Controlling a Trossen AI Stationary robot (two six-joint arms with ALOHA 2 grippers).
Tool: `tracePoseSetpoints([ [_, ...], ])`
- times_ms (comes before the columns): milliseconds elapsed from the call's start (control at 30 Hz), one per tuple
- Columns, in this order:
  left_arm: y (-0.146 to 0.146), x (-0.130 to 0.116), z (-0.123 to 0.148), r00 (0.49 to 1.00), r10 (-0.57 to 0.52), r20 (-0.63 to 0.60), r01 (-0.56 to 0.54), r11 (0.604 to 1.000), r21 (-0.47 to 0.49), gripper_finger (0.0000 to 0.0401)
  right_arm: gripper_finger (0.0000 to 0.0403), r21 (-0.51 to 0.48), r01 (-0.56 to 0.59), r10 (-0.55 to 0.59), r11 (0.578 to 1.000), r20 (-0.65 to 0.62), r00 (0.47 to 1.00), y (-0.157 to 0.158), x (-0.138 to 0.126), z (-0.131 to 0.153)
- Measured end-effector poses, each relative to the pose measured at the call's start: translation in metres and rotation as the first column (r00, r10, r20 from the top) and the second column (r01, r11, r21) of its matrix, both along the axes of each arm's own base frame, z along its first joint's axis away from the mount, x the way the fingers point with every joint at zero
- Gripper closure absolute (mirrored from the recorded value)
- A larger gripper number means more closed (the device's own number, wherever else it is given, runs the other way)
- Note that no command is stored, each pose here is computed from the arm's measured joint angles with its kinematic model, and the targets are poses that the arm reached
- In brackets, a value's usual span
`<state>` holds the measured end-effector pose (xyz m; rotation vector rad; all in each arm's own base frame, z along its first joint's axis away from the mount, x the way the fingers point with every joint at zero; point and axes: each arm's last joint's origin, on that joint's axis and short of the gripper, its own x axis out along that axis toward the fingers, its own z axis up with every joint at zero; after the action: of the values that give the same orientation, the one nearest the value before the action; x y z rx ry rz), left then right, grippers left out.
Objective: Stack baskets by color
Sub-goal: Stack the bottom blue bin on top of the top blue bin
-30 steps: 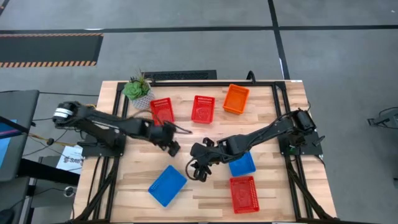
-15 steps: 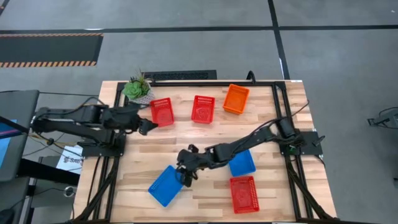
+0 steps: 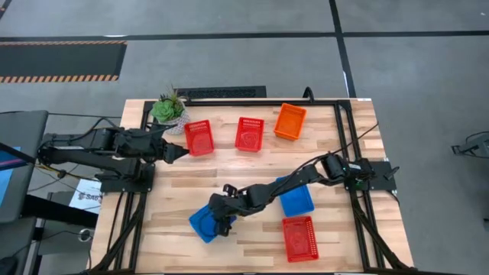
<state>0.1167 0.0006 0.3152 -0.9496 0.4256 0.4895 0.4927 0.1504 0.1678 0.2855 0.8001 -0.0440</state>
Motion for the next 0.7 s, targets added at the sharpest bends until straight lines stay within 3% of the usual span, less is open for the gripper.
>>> tracePoseSetpoints([
  [267,0.000,0.000,-0.001,1.000,-0.023,-0.013,0.023,1.000,0.018,0.0138,0.0250,-0.125,0.034,-0.026,0.992,0.063,0.998,-0.007,-0.008,0.038],
  [433,0.000,0.000,-0.001,1.000,-0.023,-0.014,0.024,1.000,0.018,0.0138,0.0254,-0.134,0.076,-0.083,0.988,-0.047,0.995,-0.015,-0.014,0.028],
  [700,0.000,0.000,-0.001,1.000,-0.025,-0.016,0.025,0.999,0.027,0.0138,0.0249,-0.090,0.133,-0.142,0.987,-0.107,0.984,-0.013,-0.020,0.013],
])
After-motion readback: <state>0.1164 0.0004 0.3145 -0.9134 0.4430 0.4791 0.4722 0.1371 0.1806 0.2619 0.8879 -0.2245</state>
